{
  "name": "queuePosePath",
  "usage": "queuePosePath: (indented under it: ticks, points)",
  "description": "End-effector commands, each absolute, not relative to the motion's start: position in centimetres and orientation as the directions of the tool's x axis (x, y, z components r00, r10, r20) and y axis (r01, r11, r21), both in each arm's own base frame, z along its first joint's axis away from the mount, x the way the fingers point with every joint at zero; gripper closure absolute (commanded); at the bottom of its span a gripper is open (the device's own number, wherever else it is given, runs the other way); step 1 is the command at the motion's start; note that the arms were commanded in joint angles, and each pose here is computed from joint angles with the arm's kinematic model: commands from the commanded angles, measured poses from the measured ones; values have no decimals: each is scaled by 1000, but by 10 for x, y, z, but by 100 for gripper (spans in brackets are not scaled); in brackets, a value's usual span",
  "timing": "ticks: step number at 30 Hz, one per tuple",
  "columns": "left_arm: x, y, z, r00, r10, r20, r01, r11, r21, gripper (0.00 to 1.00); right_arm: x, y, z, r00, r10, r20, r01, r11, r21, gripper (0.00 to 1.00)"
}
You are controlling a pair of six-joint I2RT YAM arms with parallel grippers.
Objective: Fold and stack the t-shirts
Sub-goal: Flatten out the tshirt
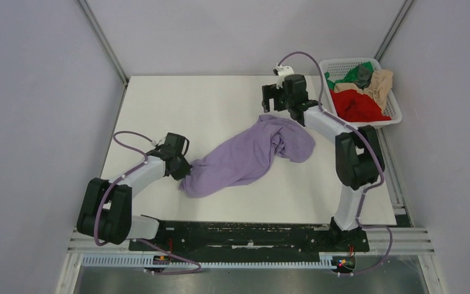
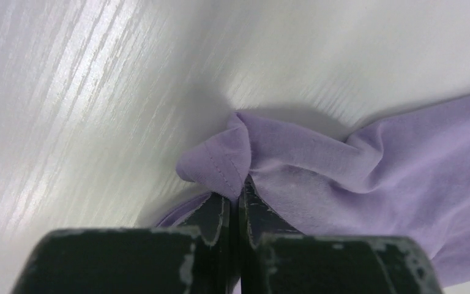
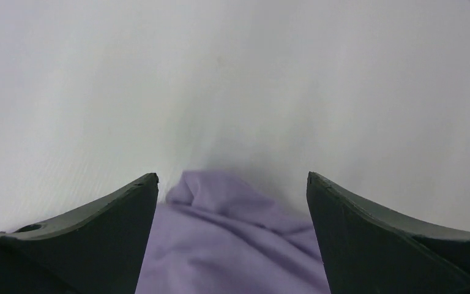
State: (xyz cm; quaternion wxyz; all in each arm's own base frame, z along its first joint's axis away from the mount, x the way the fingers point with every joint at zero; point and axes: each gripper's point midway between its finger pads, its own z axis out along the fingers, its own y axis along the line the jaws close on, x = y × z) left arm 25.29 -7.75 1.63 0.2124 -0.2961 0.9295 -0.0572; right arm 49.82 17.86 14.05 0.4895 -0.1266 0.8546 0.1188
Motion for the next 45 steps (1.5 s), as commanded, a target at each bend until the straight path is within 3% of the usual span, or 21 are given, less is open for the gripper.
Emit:
queuePosePath:
  ticks: [1,7,12,14,19,27,33,39,45]
  points:
    - [266,-67,22,-731,-532,-428,-507,843,-180,98,537,205,132,-450,-161,-878,-319,948,-10,9]
    - [267,-68,24,-735,-524,-431,-498,848,-180,98,541,219,81,-532,-229,-815,-305,950,-68,13]
    - [268,-70,22,-740,-529,-416,-502,846,-181,98,531,209,44,-593,-262,-761,-279,954,-112,24]
    - [268,-69,21,-739,-529,-418,-504,845,-177,98,528,205,33,-610,-271,-744,-270,955,-126,36]
    - [274,-68,28,-733,-518,-440,-494,851,-179,98,536,194,44,-593,-246,-767,-195,968,-159,100]
    - [326,-71,128,-590,-501,-633,-402,862,-307,98,546,156,205,-312,-216,-925,0,974,-228,100]
    - [337,-68,236,-386,-507,-770,-279,860,-427,98,491,116,318,-124,-211,-970,94,970,-223,100]
    - [305,-56,347,-131,-546,-827,-116,837,-534,98,417,93,407,101,-116,-988,70,992,-109,100]
    - [236,-39,445,123,-580,-805,82,815,-574,98,334,78,497,339,-9,-941,-40,999,-24,100]
